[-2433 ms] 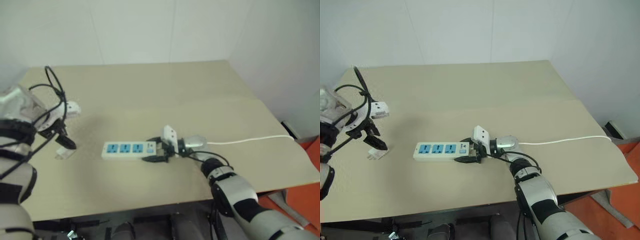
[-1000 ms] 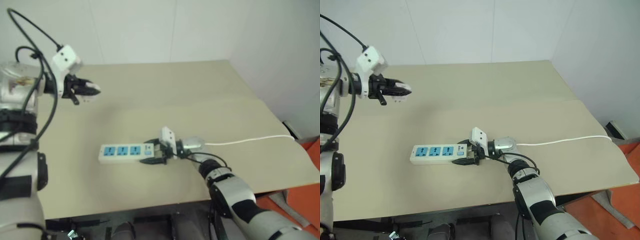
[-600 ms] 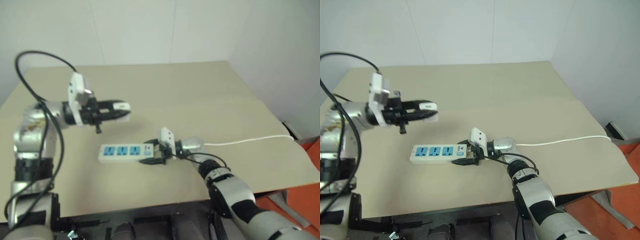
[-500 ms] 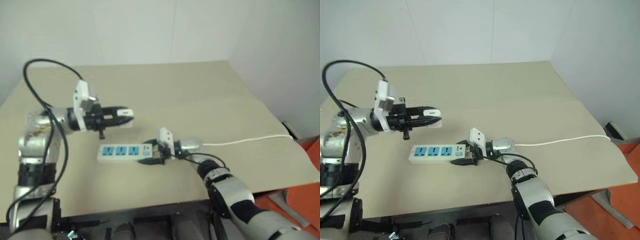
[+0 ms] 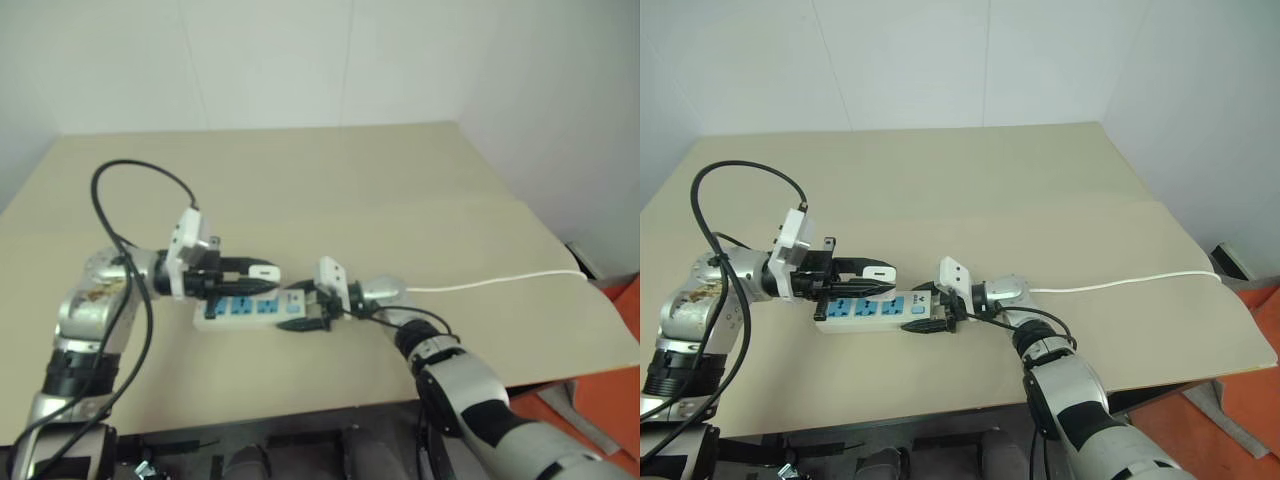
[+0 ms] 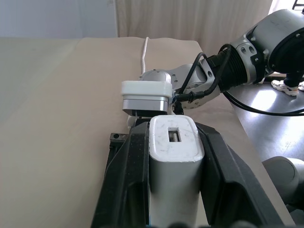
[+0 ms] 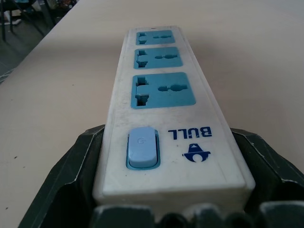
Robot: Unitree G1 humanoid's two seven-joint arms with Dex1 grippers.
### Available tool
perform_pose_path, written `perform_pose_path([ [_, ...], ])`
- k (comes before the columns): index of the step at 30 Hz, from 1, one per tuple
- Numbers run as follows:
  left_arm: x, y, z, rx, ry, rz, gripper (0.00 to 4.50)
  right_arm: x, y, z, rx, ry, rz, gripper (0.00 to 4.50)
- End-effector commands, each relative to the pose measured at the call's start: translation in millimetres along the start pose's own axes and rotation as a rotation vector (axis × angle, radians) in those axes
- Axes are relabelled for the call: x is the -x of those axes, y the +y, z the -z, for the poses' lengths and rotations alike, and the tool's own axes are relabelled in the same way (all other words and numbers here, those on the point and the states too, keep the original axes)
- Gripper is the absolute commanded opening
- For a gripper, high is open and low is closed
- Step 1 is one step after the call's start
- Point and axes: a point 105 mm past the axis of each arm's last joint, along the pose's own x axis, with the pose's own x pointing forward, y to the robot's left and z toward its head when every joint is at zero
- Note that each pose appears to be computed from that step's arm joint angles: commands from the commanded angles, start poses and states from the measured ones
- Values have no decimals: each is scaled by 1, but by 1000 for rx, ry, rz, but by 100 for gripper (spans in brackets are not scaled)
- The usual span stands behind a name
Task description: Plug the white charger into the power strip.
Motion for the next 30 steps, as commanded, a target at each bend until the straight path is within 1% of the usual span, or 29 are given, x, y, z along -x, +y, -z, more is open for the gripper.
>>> perform_pose_path([
  [1,1,1,-11,-46,-16,3,102,-5,4,-4,19,4,-44,343],
  [16,0,3,2,-63,-20,-62,102,-5,0,-7,29,5,-29,343],
  [24,-3,-6,23,-17,-17,-57,102,-4,0,-6,29,8,-26,343],
  [27,-4,-7,31,30,-25,-107,102,-4,0,-6,29,11,-25,343],
  [30,-4,-9,37,-20,-45,-148,102,-3,-1,-5,29,13,-24,343],
])
